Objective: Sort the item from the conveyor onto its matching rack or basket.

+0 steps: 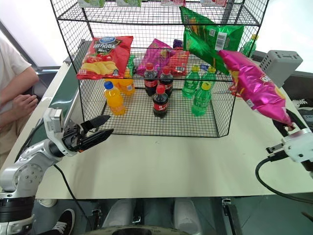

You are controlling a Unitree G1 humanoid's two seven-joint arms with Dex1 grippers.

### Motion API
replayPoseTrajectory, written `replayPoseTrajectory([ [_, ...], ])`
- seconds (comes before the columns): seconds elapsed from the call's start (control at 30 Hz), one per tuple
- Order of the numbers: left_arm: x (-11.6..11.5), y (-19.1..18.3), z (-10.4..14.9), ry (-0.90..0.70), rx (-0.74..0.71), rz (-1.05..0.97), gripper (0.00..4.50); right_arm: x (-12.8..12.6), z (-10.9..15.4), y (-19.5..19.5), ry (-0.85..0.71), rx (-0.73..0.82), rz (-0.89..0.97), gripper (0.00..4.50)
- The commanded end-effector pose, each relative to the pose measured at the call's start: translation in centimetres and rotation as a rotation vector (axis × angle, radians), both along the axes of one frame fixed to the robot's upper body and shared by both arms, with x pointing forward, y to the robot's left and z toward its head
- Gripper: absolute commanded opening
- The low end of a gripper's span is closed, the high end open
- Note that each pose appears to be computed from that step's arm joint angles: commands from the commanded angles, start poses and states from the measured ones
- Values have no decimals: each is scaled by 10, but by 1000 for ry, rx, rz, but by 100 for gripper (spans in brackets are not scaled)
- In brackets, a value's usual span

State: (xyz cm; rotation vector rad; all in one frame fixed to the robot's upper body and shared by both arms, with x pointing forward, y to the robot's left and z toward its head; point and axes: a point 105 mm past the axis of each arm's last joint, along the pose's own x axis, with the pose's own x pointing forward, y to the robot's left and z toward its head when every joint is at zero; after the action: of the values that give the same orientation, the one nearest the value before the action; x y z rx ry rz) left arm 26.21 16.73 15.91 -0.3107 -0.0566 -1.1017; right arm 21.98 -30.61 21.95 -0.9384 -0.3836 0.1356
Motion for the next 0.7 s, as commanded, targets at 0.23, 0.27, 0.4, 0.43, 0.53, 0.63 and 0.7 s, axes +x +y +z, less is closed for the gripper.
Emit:
replayPoseTrajectory([
  [0.23, 1, 0, 5, -34, 5, -14, 407, 27, 44, 7, -171, 23, -6, 5],
  [0.27, 1, 0, 6, -36, 7, -13, 407, 29, 46, 4, -179, 36, -19, 5],
  [0.4, -1, 3, 6, -34, 7, 6, 407, 36, 49, 5, -176, 65, 2, 5],
  [0.43, -2, 4, 5, -33, 8, 8, 407, 38, 49, 7, -176, 68, 6, 5],
  [0.53, -4, 5, 4, -31, 9, 17, 407, 43, 50, 23, -173, 74, 66, 5],
  [0.63, -5, 5, 4, -29, 6, 28, 407, 42, 47, 49, -162, 76, 147, 5],
  [0.7, -5, 5, 4, -27, 6, 30, 407, 40, 46, 56, -155, 60, 167, 5],
])
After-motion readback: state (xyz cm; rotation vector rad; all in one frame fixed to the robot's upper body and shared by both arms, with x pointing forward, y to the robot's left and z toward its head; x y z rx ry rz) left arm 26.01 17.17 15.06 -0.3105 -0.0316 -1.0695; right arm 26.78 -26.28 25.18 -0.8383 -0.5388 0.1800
